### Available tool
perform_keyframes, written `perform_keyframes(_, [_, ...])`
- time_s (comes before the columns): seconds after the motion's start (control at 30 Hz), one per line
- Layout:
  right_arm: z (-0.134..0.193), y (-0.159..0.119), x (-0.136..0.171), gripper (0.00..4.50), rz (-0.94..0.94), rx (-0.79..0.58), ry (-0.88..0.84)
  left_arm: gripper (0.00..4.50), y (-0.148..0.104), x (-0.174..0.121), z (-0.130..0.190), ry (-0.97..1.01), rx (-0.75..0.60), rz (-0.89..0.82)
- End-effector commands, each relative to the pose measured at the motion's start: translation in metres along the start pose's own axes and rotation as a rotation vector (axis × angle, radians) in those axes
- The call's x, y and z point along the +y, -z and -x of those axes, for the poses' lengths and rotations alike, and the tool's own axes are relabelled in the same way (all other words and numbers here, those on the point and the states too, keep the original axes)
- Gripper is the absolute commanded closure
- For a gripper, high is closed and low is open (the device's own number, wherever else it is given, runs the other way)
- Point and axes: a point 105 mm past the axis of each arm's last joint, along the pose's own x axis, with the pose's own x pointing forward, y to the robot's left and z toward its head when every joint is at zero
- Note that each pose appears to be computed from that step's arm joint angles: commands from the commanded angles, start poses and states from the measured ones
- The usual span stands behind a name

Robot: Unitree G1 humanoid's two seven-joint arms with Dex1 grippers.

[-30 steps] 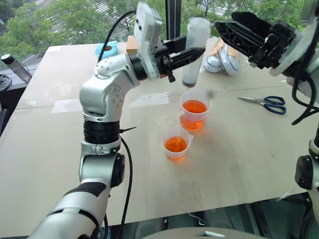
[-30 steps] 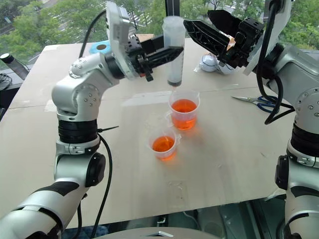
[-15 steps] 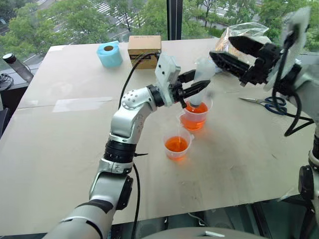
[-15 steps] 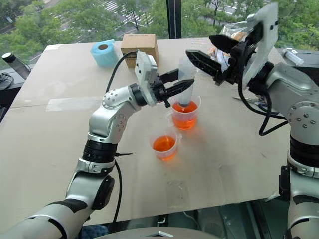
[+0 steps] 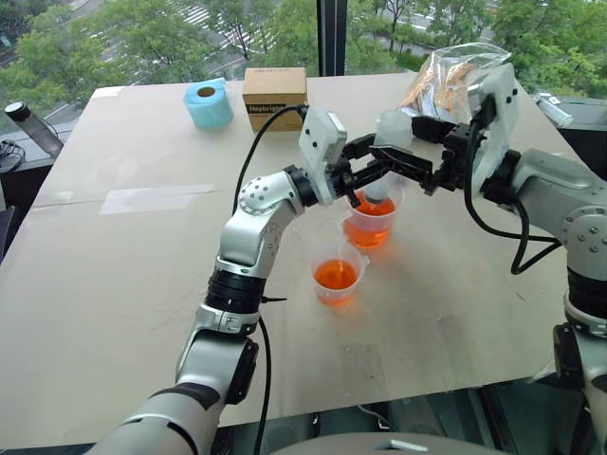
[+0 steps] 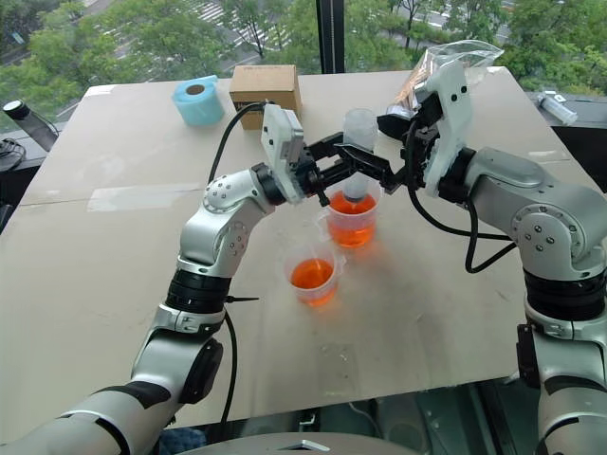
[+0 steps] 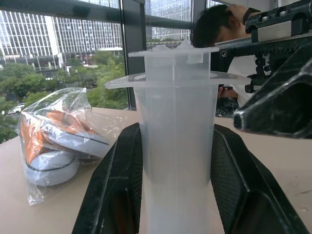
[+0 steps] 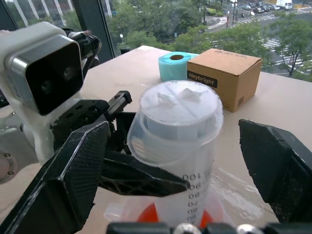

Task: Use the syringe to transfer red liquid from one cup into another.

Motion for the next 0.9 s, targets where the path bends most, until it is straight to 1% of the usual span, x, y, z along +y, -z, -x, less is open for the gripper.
perform_keyframes(0.03, [0.005,-0.026,0.003,0.00,0.043,-0.089,-0.004,3.01,-0.006,-0.001,-0.002,0.006,-0.027,-0.018])
perform_keyframes(0.17, [0.005,-0.034,0.003,0.00,0.052,-0.120,0.001,3.01,-0.003,-0.001,-0.001,0.010,-0.016,-0.023])
perform_keyframes(0.4, [0.007,-0.032,0.006,0.00,0.052,-0.086,-0.014,3.01,-0.004,-0.001,-0.002,0.017,-0.017,-0.032])
perform_keyframes(0.43, [0.007,-0.031,0.005,0.49,0.052,-0.076,-0.013,3.05,-0.004,-0.001,-0.003,0.018,-0.018,-0.033])
perform_keyframes(0.47, [0.007,-0.030,0.005,0.86,0.051,-0.067,-0.010,3.05,-0.004,-0.001,-0.003,0.019,-0.019,-0.034])
perform_keyframes(0.63, [0.007,-0.028,0.003,3.05,0.043,-0.044,-0.003,3.05,-0.005,-0.001,-0.003,0.021,-0.024,-0.031])
perform_keyframes(0.67, [0.007,-0.028,0.003,3.16,0.042,-0.036,-0.006,3.05,-0.005,-0.001,-0.003,0.016,-0.031,-0.020])
perform_keyframes(0.9, [0.007,-0.023,0.006,3.16,0.030,0.009,-0.027,3.05,-0.005,-0.002,-0.004,0.015,-0.031,-0.019])
